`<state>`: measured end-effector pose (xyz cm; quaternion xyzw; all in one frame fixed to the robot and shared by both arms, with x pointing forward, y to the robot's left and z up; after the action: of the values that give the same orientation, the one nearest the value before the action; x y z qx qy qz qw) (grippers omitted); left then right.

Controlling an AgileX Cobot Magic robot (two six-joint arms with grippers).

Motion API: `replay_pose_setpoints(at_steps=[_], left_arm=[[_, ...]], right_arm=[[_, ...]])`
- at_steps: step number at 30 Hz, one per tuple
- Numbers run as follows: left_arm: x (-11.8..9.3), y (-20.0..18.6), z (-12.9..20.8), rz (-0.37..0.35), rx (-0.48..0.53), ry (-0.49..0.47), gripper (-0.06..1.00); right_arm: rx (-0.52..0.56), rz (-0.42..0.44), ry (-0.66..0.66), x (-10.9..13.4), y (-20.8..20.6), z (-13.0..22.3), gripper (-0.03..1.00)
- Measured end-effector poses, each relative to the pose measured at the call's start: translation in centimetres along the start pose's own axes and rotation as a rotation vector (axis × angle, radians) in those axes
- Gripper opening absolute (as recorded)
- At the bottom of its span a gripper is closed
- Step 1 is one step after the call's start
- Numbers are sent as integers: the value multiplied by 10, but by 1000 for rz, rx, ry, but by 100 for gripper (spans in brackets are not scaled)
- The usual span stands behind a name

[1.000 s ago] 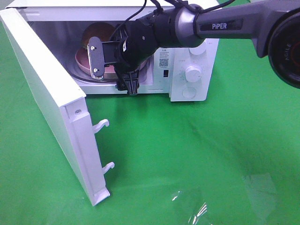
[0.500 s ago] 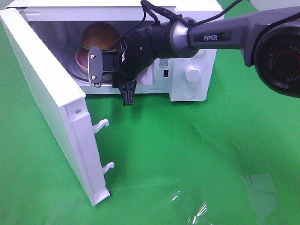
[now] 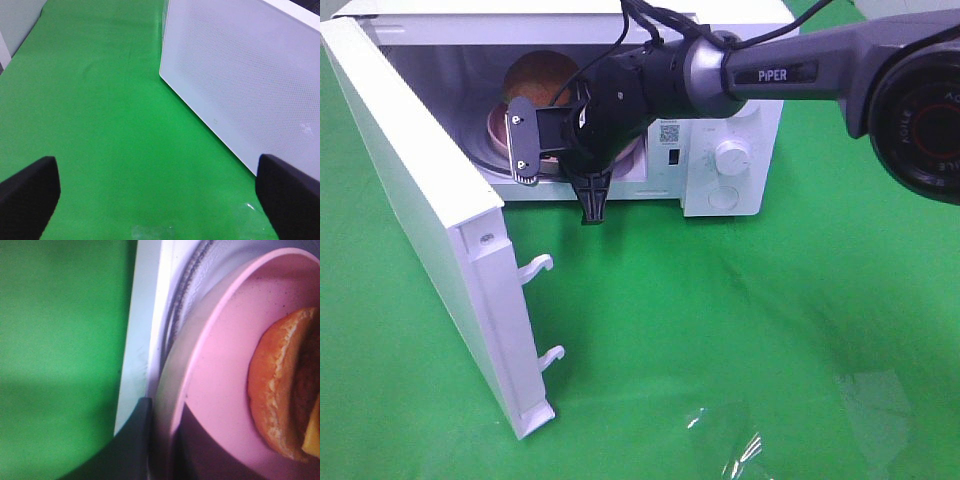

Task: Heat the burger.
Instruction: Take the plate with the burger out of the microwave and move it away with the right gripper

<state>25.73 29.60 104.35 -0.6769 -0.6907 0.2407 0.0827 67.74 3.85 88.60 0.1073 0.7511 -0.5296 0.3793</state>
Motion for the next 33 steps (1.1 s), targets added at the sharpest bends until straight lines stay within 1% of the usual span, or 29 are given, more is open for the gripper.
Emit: replay_pose_setpoints(at_steps=[7,13,17,18,19,22,24,31,33], left_arm=[[0,0,0,0,0,0,98],[0,0,0,0,0,0,98],[0,0,0,0,0,0,98],[0,0,0,0,0,0,98],[0,0,0,0,0,0,98],[0,0,0,0,0,0,98],[0,0,0,0,0,0,98],[0,0,0,0,0,0,98],[0,0,0,0,0,0,98]], right_arm=[[7,-42,-44,-2,-10,0,9],[11,-50,-68,-3,-21,0,9],[12,-59,-98,2,-28,1,9],[10,-64,-131,7,-33,1,9],[6,-53,-158,8,-40,1,9],[4,-49,-179,11,-42,2,9],[0,-31,-239,17,-52,3,9],[-13,17,-271,15,-71,0,9],[-16,19,-273,16,-73,0,9]])
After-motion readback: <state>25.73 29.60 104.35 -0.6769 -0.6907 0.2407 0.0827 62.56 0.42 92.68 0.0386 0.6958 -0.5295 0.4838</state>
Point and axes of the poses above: a point on each arm's last joint axis where the gripper is mounted, y pointing out along that axis toward the gripper, x along the wrist's bending axis when the last joint is at zero, z = x × y, the point moved 3 cm from there along y, pointing out along that axis toward the gripper, and after that the axes turned 9 degrees about -y, right-handed, at the moved point
